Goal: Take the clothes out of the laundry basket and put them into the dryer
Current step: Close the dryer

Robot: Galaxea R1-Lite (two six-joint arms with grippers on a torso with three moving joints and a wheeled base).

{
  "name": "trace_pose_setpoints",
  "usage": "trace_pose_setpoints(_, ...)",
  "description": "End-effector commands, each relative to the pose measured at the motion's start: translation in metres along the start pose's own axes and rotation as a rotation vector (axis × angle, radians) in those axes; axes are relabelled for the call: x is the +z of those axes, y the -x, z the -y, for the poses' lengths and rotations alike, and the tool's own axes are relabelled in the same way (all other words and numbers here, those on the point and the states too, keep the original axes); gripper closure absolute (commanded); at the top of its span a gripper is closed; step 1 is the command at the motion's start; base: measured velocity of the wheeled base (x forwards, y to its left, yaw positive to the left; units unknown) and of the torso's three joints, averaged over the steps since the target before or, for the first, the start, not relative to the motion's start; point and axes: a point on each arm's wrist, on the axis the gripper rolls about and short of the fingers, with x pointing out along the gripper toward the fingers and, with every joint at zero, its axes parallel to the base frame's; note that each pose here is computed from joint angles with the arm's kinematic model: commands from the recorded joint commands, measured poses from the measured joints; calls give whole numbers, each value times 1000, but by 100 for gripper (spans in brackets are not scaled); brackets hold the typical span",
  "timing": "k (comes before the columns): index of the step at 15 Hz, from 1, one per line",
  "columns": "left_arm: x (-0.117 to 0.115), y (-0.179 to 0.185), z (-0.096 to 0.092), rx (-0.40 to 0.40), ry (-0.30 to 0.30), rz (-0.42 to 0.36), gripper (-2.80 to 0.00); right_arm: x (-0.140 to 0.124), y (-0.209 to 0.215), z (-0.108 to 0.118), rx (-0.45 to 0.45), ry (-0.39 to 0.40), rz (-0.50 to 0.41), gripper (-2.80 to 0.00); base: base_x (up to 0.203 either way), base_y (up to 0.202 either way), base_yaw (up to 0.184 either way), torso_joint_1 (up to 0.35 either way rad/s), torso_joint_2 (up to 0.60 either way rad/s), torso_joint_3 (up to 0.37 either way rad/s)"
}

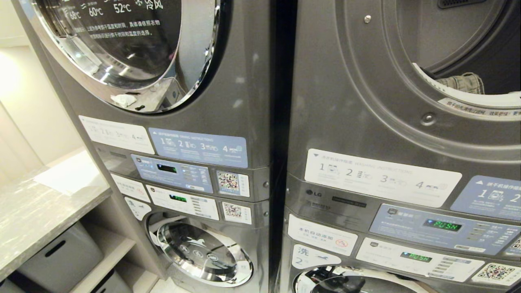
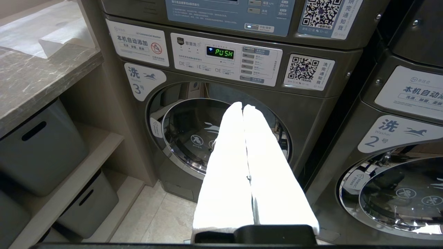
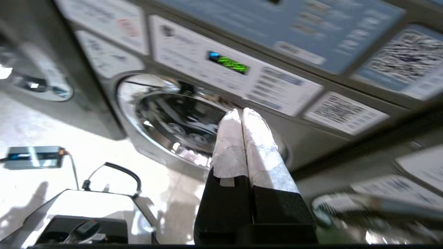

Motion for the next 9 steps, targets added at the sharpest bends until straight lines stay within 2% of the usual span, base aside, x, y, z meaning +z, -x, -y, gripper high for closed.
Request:
trace_pose_setpoints(1, 0, 0, 0, 0, 0, 1, 0, -35, 9, -8, 50, 18, 154, 0, 0, 0, 0, 0, 0, 0)
trace_pose_setpoints(5, 0, 0, 0, 0, 0, 1, 0, -47, 15, -10, 30, 15, 397, 0, 0, 0, 0, 0, 0, 0)
trace_pose_setpoints(8, 0, 0, 0, 0, 0, 1, 0, -48, 13, -11, 32, -10, 386, 0, 0, 0, 0, 0, 0, 0)
trace_pose_setpoints(9, 0, 0, 0, 0, 0, -1, 0, -48, 13, -11, 35, -42, 385, 0, 0, 0, 0, 0, 0, 0)
